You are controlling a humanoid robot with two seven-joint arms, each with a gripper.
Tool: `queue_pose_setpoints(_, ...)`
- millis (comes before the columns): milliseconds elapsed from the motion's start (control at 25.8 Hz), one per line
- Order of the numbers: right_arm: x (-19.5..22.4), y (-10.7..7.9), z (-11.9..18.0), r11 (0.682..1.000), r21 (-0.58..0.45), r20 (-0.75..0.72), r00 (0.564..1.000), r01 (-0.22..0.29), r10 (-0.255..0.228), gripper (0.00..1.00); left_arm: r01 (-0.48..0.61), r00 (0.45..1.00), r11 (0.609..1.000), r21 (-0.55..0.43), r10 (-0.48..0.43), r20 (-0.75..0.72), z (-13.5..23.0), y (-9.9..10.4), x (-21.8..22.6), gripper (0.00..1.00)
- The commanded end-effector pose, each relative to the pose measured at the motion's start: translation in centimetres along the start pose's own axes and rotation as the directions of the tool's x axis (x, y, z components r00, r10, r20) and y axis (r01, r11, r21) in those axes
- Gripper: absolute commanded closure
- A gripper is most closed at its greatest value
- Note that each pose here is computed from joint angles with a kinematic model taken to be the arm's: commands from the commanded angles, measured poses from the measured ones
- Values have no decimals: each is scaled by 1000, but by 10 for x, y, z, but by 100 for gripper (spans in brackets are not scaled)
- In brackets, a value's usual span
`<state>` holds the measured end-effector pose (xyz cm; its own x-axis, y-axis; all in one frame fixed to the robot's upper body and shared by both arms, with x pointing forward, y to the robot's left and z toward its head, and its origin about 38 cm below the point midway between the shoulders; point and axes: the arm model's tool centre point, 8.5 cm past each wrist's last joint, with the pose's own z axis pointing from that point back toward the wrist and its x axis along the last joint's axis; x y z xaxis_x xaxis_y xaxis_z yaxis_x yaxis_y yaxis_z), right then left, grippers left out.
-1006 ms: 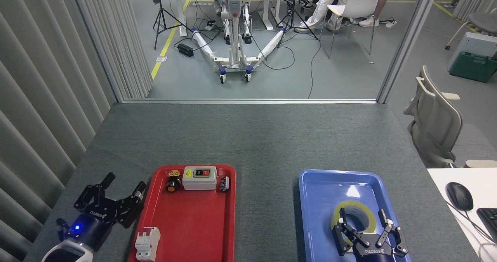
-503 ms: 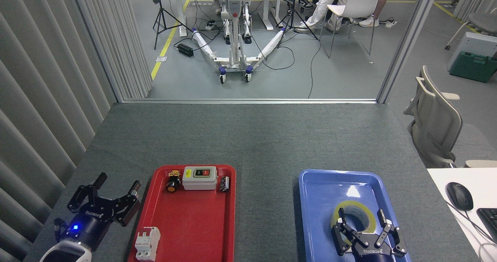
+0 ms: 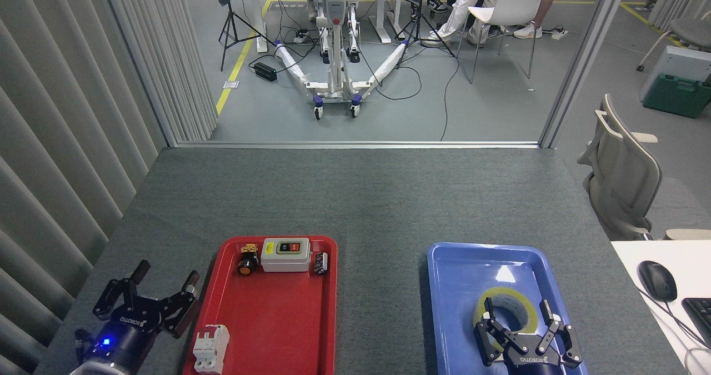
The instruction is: Place and move tape with both arms
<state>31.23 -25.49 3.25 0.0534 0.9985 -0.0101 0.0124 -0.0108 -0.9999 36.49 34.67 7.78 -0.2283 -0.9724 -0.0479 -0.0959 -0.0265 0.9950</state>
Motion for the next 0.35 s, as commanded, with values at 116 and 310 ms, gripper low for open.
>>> queue_pose_setpoints(116, 0, 0, 0, 1000, 0, 2, 1000, 0, 0, 1, -15, 1000, 1000, 16, 15, -27, 2, 3, -6, 0)
queue_pose_setpoints(310, 0, 0, 0, 1000, -1, 1, 1000, 1, -1, 1, -25, 999, 999, 22, 26, -20, 3, 4, -6, 0)
